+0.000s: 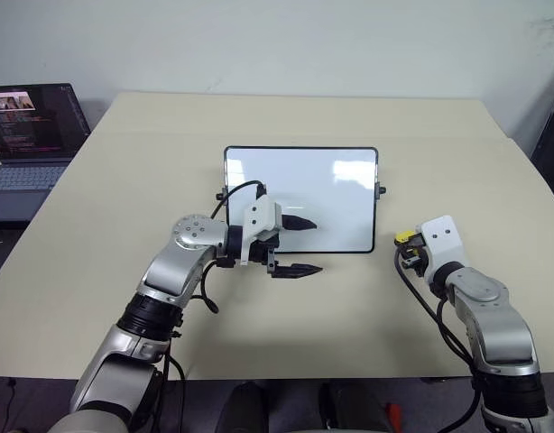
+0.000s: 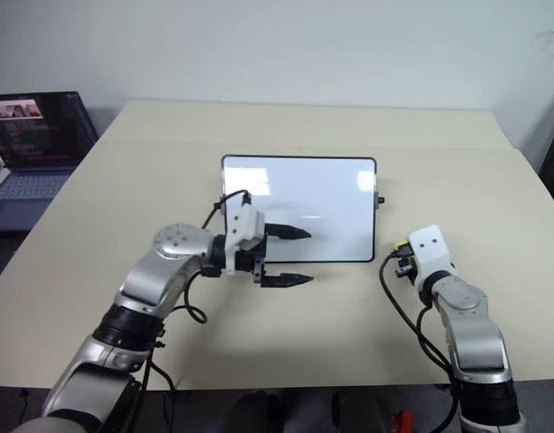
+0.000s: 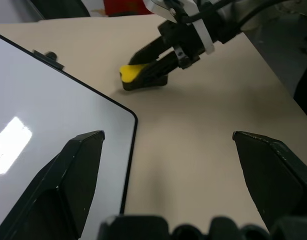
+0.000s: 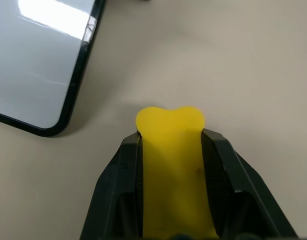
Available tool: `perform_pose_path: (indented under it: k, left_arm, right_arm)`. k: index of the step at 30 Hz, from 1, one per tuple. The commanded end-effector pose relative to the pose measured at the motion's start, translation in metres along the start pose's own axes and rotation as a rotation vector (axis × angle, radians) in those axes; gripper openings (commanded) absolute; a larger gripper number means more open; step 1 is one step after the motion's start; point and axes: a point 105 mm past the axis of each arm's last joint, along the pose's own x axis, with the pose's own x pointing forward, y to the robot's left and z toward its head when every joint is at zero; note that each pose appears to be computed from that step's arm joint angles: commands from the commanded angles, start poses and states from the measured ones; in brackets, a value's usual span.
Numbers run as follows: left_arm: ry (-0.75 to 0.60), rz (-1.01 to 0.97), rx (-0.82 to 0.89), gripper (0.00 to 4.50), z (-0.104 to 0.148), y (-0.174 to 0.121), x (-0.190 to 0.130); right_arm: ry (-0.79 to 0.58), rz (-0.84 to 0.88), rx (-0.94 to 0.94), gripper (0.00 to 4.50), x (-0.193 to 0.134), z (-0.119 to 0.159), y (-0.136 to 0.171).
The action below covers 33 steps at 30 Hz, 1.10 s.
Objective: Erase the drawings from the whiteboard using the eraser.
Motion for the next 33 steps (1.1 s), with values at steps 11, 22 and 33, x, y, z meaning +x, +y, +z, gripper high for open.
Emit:
perform_pose_path:
  k: [11, 22, 33]
  left_arm:
    - [-0.012, -0.109, 0.093, 4.5, 0.009, -0.013, 0.018]
    - [-0.031, -0.107, 0.098, 4.5, 0.012, -0.013, 0.025]
    - [-0.046, 0.113, -0.003, 4.5, 0.007, -0.001, -0.01]
  right_arm:
    - [-0.015, -0.049, 0.135, 1.25, -0.008, 0.006, -0.013]
    - [0.004, -0.062, 0.139, 2.86, -0.007, 0.002, -0.012]
    - [-0.308, 0.084, 0.035, 4.44, -0.029, 0.066, 0.012]
